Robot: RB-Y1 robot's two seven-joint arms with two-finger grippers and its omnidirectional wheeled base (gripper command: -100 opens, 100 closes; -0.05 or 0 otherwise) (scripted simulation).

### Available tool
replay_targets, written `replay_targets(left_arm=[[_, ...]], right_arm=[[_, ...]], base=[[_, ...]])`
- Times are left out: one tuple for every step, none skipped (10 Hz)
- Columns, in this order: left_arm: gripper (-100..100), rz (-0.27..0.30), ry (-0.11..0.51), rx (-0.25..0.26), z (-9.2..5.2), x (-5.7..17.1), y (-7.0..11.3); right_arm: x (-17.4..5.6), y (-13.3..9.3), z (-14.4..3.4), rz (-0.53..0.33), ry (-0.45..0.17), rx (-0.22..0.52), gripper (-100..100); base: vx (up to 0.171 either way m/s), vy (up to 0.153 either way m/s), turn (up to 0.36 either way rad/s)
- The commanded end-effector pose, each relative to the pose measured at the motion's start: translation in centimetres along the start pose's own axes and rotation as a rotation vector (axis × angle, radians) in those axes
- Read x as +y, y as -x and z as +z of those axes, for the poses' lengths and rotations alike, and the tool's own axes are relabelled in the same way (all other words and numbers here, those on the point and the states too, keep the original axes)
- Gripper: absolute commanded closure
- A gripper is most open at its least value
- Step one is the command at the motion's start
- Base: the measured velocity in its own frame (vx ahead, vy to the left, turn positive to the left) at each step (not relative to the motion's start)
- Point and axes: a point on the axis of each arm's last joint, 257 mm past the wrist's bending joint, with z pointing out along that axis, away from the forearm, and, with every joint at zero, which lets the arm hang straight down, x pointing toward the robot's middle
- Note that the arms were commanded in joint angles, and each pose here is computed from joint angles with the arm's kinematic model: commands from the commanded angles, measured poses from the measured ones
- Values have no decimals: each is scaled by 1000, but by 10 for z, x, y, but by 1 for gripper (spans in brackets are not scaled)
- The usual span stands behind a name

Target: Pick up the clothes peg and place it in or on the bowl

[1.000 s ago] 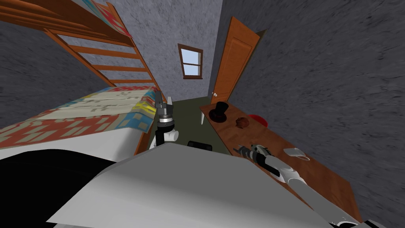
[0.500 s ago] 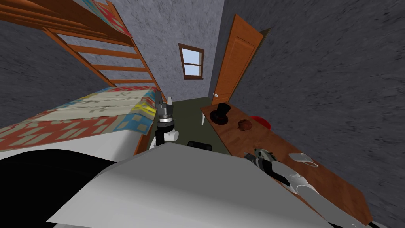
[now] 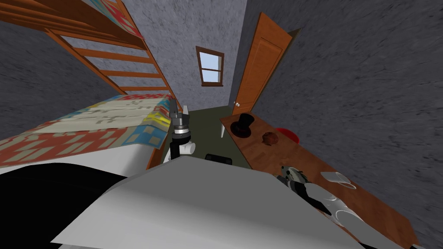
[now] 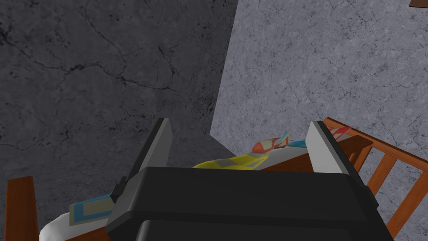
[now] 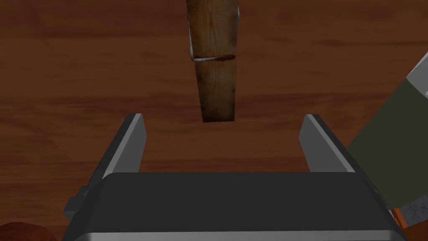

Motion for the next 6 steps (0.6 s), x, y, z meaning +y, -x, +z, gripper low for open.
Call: replay_targets(left_arm=[[0, 0, 0, 0, 0, 0, 0], [0, 0, 0, 0, 0, 0, 0], [0, 0, 0, 0, 0, 0, 0], [0, 0, 0, 0, 0, 0, 0], [0, 0, 0, 0, 0, 0, 0], [0, 0, 0, 0, 0, 0, 0]], right_arm=[[-4, -36, -10, -17, -2, 85, -100], [-4, -55, -15, -26, 0, 131, -100], [-4, -55, -15, -26, 0, 131, -100], [-3, -71, -20, -34, 3, 169, -100], [-2, -84, -24, -40, 7, 198, -100], [-3, -77, -20, -35, 3, 178, -100]], base=[[70, 34, 23], [74, 36, 24], [50, 24, 2], [46, 21, 10], [49, 25, 12], [21, 11, 1]])
